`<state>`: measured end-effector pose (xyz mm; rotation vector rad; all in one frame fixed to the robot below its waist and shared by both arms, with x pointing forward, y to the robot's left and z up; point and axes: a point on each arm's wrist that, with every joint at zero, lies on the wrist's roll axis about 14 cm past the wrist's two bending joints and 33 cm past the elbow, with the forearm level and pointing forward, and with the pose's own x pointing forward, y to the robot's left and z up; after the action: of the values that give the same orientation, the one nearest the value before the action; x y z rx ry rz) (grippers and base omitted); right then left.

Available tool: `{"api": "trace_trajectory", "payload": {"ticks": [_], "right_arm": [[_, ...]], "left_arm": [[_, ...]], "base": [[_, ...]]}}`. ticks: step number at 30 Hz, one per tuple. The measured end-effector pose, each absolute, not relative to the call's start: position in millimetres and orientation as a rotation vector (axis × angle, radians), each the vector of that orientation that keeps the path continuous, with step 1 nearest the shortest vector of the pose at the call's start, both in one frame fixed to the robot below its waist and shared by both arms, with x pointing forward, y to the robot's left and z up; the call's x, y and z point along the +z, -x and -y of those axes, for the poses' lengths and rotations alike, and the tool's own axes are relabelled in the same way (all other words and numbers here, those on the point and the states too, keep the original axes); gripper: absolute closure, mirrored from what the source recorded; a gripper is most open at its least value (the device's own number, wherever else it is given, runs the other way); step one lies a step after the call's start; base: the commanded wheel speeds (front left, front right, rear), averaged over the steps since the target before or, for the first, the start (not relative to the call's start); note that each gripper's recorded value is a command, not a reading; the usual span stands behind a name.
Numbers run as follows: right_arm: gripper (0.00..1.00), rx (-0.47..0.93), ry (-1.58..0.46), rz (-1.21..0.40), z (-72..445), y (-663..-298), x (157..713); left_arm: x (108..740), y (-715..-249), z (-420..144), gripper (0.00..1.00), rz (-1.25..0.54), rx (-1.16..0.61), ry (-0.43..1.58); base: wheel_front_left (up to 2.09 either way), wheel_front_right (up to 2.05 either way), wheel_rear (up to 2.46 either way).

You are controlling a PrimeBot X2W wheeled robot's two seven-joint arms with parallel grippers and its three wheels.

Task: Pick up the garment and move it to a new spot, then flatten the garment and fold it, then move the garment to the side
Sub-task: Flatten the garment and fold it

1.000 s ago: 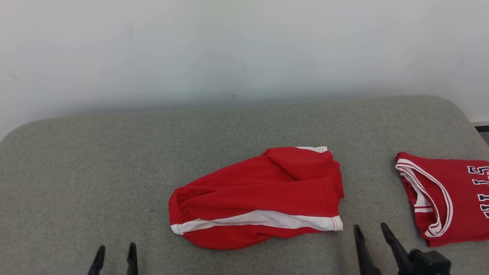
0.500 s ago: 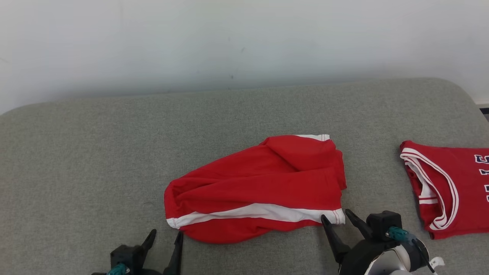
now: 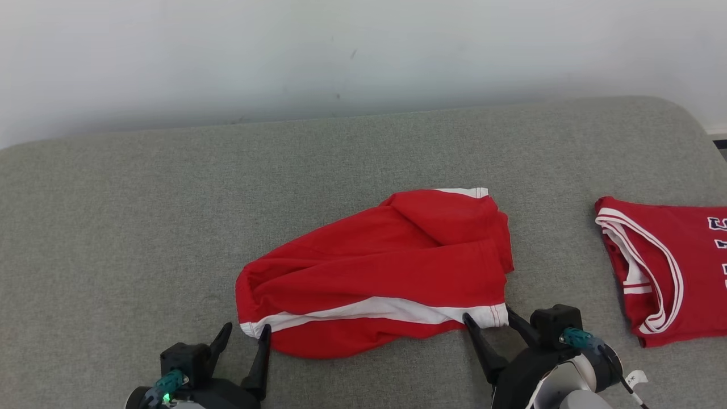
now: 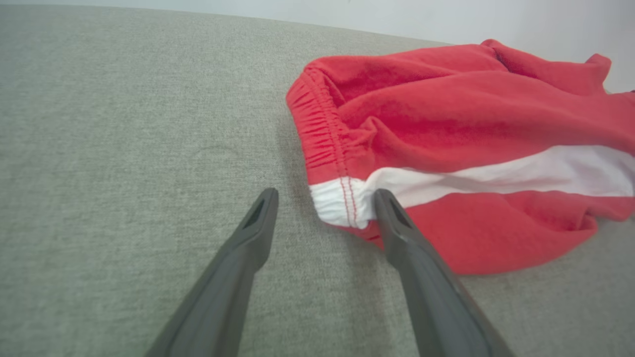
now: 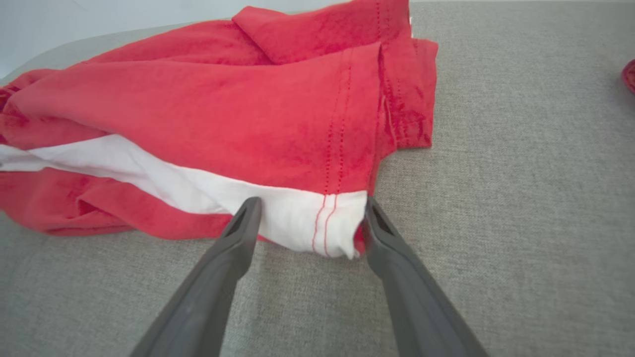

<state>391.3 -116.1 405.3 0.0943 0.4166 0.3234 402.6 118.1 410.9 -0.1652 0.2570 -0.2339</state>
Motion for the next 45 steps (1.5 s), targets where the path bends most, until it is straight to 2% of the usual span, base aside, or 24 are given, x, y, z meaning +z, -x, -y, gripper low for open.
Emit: {"api": "trace_trajectory", "payload": {"ticks": [4,5,6,7,8,9,16,22,26,30,35,40,45], "right_arm": [[0.00,0.340,-0.098,-0.426,111.9,-388.8,402.6],[0.00,0.343,-0.097,-0.426,111.3,-388.8,402.5],[0.00,0.344,-0.099,-0.427,111.0,-388.9,402.2],[0.32,0.346,-0.100,-0.427,110.7,-389.0,402.1],[0.78,0.347,-0.101,-0.427,110.4,-389.0,402.0],[1.00,0.349,-0.102,-0.429,109.8,-388.5,401.6],[1.00,0.356,-0.136,-0.346,107.5,-397.2,420.5],[1.00,0.377,-0.176,-0.192,107.4,-422.4,468.0],[1.00,0.440,-0.228,-0.149,93.8,-445.2,504.6],[1.00,0.534,-0.189,-0.101,80.0,-476.1,548.8],[1.00,0.607,-0.149,-0.036,63.9,-519.2,595.7],[1.00,0.556,-0.044,0.085,82.8,-579.1,645.4],[1.00,0.461,0.050,0.284,107.8,-633.0,706.7]], "left_arm": [[410.4,-401.4,-116.9,0.00,-0.261,-0.242,0.169],[410.1,-401.1,-116.9,0.18,-0.262,-0.244,0.168],[409.5,-400.6,-116.7,0.60,-0.264,-0.246,0.168],[408.6,-399.8,-116.1,0.98,-0.268,-0.249,0.166],[408.3,-399.2,-114.8,1.00,-0.269,-0.254,0.165],[408.0,-398.6,-113.4,1.00,-0.271,-0.257,0.170],[417.0,-401.4,-109.4,1.00,-0.246,-0.267,0.201],[464.4,-428.4,-106.0,1.00,-0.102,-0.278,0.288],[505.0,-452.4,-79.7,1.00,-0.033,-0.419,0.252],[560.6,-492.9,-74.0,1.00,0.052,-0.507,0.220],[618.5,-548.0,-81.6,1.00,0.124,-0.525,0.265],[673.5,-599.8,-86.0,1.00,0.229,-0.525,0.312],[718.4,-645.2,-99.9,1.00,0.395,-0.463,0.376]], "base": [[0.00,0.00,0.00],[0.00,0.00,0.00],[0.00,0.00,0.00],[0.00,0.00,0.00],[0.00,0.00,0.00],[0.00,0.00,0.00],[0.00,0.00,0.00],[0.00,0.00,0.00],[0.00,0.00,0.00],[0.00,0.00,0.00],[0.00,0.00,0.00],[0.00,0.00,0.00],[0.00,0.00,0.00]]}}
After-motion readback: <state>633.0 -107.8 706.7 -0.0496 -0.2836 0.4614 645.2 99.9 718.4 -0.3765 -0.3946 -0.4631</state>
